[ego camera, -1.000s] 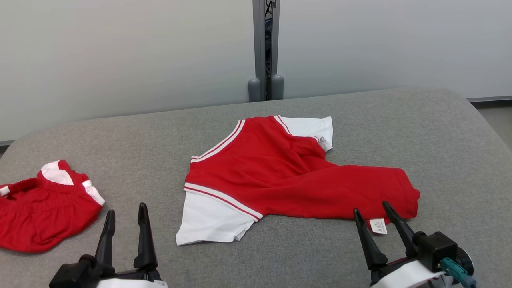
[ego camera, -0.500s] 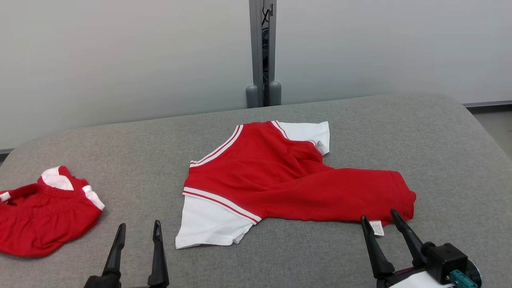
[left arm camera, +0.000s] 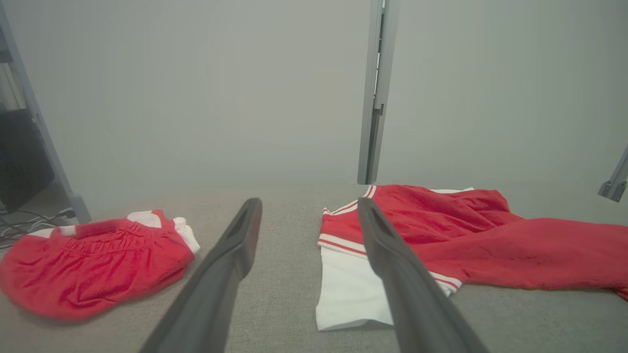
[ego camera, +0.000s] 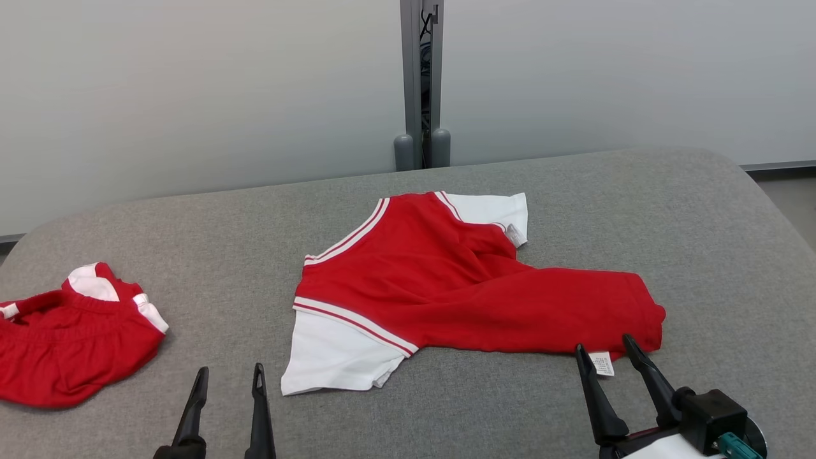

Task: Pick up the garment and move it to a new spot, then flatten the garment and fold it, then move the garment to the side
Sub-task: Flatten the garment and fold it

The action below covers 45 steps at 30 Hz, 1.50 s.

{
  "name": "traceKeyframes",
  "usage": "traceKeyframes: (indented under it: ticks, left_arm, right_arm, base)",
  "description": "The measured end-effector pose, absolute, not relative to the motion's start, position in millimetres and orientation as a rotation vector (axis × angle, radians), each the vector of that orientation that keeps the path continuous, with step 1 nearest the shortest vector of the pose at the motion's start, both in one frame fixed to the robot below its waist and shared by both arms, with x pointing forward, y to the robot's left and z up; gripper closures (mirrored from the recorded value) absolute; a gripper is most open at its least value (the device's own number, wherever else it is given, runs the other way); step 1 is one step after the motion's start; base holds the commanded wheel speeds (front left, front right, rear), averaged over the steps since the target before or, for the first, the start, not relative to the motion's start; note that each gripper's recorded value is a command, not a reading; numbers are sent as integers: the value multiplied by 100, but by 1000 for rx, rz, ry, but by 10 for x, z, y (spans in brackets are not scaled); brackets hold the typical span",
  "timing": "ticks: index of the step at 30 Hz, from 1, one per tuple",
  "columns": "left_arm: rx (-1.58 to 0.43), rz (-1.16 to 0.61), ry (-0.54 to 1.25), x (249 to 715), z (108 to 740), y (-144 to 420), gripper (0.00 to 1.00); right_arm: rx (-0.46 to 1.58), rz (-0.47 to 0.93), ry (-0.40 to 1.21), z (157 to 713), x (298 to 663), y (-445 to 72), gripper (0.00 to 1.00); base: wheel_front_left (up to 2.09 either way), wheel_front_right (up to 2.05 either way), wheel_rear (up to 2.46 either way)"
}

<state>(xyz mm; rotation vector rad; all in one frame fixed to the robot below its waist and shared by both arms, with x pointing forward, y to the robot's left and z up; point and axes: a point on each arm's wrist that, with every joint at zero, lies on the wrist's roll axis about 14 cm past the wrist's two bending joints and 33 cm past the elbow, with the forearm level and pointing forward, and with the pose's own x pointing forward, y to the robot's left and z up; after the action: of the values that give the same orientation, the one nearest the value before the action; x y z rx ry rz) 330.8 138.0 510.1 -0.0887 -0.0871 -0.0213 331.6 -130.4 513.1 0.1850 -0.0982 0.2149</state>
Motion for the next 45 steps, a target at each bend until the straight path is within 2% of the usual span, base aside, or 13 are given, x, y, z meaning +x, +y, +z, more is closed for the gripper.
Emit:
traceKeyframes:
  ticks: [7, 23, 33, 38, 40, 41, 42, 45]
  left_arm:
    - [-122, -38, -24, 3299, 4914, 1349, 0]
    - [-192, -161, 276, 3583, 4079, 971, 0]
    - [-143, -115, 427, 3822, 3706, 991, 0]
    - [-180, -103, 486, 3860, 3572, 977, 0]
    - [-192, -111, 504, 3861, 3542, 950, 28]
    - [-194, -113, 514, 3851, 3523, 940, 66]
    - [-197, -115, 523, 3842, 3509, 928, 100]
    - [-224, -133, 525, 3837, 3516, 857, 100]
  right_arm:
    - [187, 215, -92, 5112, 3318, -1301, 0]
    - [193, 213, -54, 5007, 3368, -1315, 0]
    - [185, 187, -26, 4921, 3421, -1416, 0]
    - [181, 177, -14, 4886, 3451, -1457, 0]
    - [181, 174, -12, 4880, 3455, -1467, 0]
    - [180, 174, -12, 4879, 3456, -1469, 0]
    - [179, 174, -12, 4881, 3455, -1472, 0]
    - [175, 169, -14, 4885, 3462, -1499, 0]
  base:
    - [0, 0, 0]
    - [0, 0, 0]
    - [0, 0, 0]
    - [0, 0, 0]
    - [0, 0, 0]
    - [0, 0, 0]
    - [0, 0, 0]
    - [0, 0, 0]
